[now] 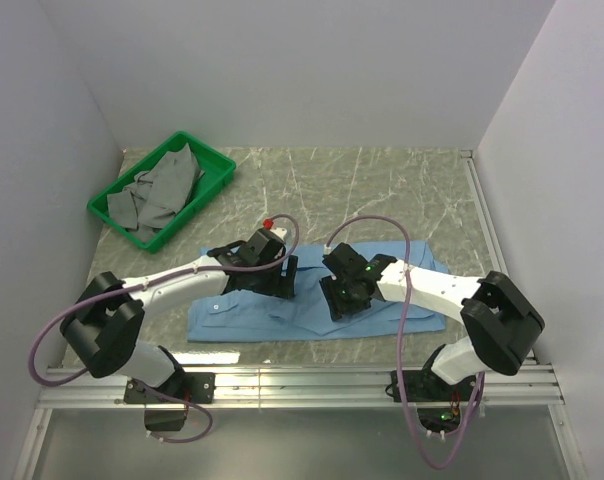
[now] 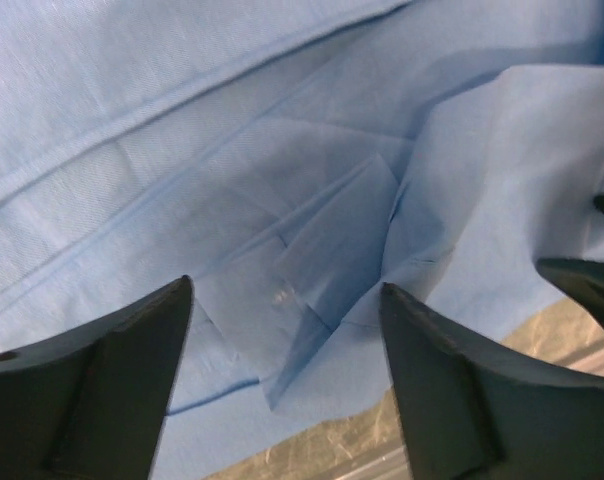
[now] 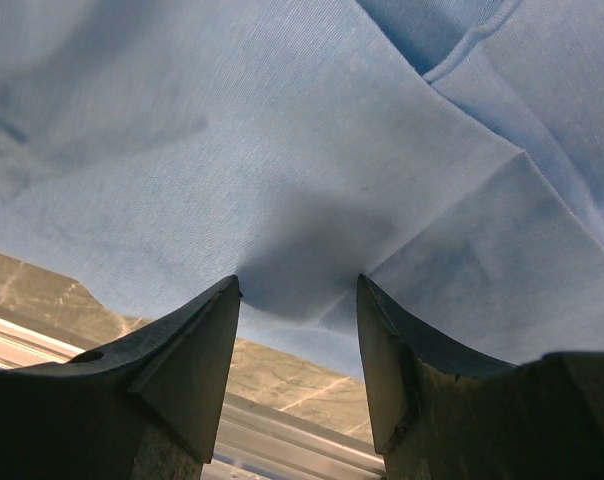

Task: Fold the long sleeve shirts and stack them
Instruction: Fold the shirt

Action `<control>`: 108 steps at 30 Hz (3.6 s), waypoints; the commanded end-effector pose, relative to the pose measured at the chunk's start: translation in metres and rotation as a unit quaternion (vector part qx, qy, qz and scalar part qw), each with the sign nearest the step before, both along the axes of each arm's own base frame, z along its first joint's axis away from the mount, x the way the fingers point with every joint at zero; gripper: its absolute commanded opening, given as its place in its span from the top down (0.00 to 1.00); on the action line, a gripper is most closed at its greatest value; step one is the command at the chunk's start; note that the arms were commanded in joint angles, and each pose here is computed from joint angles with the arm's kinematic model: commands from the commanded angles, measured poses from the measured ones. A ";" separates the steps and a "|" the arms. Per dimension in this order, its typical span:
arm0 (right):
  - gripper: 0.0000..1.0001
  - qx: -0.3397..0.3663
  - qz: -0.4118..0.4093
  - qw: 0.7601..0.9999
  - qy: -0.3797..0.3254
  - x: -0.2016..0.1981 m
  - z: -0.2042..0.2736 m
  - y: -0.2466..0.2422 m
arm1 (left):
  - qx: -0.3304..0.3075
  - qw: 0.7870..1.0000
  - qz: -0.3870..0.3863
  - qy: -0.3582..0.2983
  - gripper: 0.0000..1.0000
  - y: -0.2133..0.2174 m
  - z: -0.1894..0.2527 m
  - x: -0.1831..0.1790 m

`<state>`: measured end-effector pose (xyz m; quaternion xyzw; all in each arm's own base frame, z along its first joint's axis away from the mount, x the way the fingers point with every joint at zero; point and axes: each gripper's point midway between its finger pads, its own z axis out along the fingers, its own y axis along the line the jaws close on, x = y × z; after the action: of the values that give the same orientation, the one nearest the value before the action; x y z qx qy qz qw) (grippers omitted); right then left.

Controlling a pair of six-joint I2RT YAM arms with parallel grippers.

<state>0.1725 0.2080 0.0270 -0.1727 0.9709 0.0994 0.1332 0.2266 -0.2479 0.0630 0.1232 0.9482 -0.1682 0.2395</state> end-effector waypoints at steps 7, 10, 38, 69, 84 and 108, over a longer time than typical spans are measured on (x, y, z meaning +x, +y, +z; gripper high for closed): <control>0.43 0.032 -0.017 0.999 -0.037 0.006 0.019 0.001 | 0.013 0.999 0.024 -0.028 0.30 -0.007 0.010 0.023; 0.43 0.041 -0.022 0.998 -0.049 0.008 0.027 0.000 | -0.024 0.998 0.023 -0.060 0.27 -0.008 0.038 0.023; 0.41 0.083 -0.074 0.980 -0.166 0.031 0.093 -0.016 | 0.033 0.999 -0.019 0.001 0.47 -0.023 -0.005 0.012; 0.42 0.076 -0.095 0.974 -0.190 0.036 0.099 -0.025 | 0.048 0.997 0.010 -0.060 1.00 -0.029 0.040 0.022; 0.42 0.125 -0.148 0.952 -0.237 0.051 0.127 -0.033 | 0.086 0.955 0.243 -0.145 0.99 0.056 0.119 0.032; 0.42 0.126 -0.177 0.954 -0.207 0.061 0.104 -0.042 | 0.157 0.894 0.384 -0.168 0.97 0.147 0.094 0.064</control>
<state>0.2276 0.1663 0.1314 -0.0095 0.9205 0.1543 0.3590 0.2812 -0.1104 0.1563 -0.1723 0.8942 0.0928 0.4026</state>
